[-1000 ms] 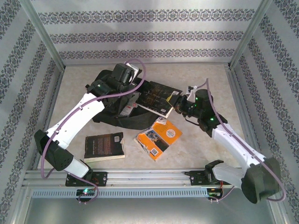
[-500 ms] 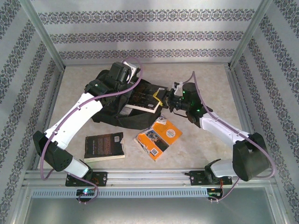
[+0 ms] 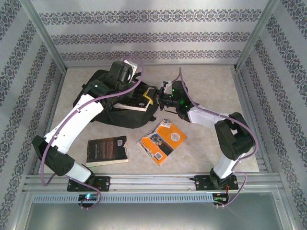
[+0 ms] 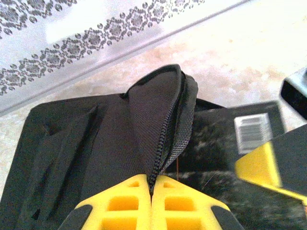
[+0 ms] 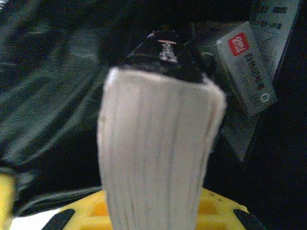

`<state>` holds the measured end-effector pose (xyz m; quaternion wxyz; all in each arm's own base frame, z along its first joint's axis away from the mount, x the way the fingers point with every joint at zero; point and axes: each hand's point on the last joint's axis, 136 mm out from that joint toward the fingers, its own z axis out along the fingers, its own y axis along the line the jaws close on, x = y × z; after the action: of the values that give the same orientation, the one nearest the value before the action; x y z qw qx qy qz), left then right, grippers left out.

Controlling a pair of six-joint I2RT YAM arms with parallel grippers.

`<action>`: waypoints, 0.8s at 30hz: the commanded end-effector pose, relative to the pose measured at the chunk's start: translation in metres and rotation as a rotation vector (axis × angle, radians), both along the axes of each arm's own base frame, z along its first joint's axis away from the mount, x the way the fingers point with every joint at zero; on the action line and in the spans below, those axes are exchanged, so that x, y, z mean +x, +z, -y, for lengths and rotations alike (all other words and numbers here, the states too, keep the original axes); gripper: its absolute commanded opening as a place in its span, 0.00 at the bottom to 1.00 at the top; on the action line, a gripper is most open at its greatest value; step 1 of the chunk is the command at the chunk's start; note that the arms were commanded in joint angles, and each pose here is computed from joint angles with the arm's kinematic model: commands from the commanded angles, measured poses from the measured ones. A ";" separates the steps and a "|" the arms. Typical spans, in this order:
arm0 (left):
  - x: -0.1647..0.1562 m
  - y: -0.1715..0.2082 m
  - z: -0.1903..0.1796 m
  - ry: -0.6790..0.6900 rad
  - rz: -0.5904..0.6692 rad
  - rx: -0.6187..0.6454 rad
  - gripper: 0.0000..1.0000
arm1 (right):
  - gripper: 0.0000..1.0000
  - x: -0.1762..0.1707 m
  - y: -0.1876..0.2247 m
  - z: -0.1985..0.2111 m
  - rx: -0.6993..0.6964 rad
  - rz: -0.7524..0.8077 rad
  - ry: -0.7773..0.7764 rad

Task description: Pack the student bag

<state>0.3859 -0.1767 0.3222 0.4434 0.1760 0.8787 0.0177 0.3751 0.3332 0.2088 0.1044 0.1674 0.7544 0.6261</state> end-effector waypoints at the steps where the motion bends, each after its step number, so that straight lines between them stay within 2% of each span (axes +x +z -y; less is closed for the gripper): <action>1: 0.002 0.065 0.009 -0.023 0.166 -0.112 0.00 | 0.00 0.006 0.041 -0.014 0.091 0.150 0.023; 7: 0.005 0.061 0.013 -0.041 0.152 -0.104 0.00 | 0.00 0.007 0.045 -0.025 0.162 0.186 0.045; 15: 0.003 0.054 0.012 -0.039 0.151 -0.104 0.00 | 0.00 0.004 0.043 -0.020 0.151 0.204 0.037; 24: 0.001 0.084 -0.001 0.005 0.238 -0.112 0.00 | 0.00 -0.002 -0.012 -0.008 -0.026 0.128 0.031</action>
<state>0.3876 -0.1775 0.3371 0.4588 0.1729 0.8714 0.0138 0.3821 0.3427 0.1831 0.1167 0.1522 0.7554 0.6266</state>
